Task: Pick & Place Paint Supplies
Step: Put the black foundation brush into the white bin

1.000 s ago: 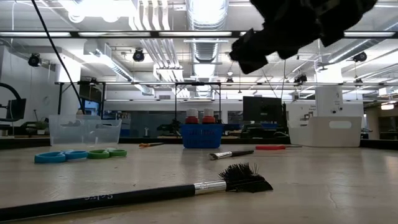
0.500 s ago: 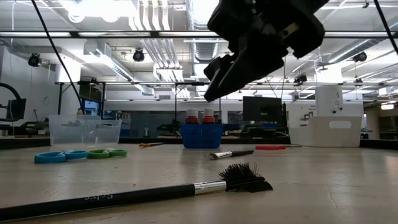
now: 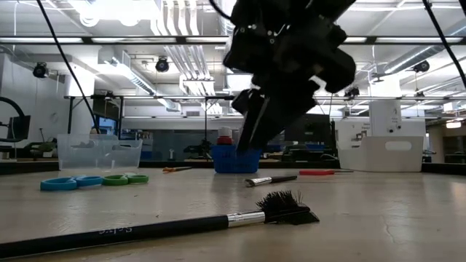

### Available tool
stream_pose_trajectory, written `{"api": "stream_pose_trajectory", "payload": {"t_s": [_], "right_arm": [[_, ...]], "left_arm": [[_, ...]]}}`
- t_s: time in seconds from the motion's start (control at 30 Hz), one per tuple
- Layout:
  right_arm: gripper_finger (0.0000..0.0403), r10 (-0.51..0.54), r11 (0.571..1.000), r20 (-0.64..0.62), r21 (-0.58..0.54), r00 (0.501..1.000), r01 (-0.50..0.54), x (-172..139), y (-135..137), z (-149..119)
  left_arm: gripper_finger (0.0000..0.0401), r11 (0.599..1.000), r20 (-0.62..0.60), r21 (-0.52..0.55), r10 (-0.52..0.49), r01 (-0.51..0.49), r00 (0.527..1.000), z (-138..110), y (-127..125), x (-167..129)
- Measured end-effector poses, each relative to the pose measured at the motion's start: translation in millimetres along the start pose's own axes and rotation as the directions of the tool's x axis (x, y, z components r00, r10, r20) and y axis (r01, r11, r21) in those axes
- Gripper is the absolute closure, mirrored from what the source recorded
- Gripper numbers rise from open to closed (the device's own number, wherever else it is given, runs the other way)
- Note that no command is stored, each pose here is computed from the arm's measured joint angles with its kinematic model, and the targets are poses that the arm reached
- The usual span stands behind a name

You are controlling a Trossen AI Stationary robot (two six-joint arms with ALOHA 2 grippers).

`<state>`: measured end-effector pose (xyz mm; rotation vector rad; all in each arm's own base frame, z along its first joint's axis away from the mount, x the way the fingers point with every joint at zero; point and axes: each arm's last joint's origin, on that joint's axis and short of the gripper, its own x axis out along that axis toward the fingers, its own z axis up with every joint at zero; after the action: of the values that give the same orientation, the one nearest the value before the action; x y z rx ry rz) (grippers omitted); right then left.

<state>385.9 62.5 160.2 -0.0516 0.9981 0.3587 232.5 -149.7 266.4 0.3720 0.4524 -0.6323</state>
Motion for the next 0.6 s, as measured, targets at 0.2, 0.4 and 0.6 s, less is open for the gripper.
{"api": "stream_pose_trajectory", "payload": {"t_s": [0.2,0.4,0.6], "right_arm": [[0.0225,-0.037,0.999,-0.070,-0.016,0.997,0.036,12,-4,-1],[0.0225,-0.036,0.999,-0.103,-0.028,0.994,0.033,19,-5,0],[0.0225,-0.035,0.999,-0.110,-0.018,0.993,0.033,19,-5,-3]], "left_arm": [[0.0306,1.000,0.000,0.000,0.000,0.000,1.000,0,0,0],[0.0306,1.000,-0.001,0.000,0.000,0.000,1.000,0,0,0],[0.0306,1.000,0.000,0.000,0.000,0.000,1.000,0,0,0]]}}
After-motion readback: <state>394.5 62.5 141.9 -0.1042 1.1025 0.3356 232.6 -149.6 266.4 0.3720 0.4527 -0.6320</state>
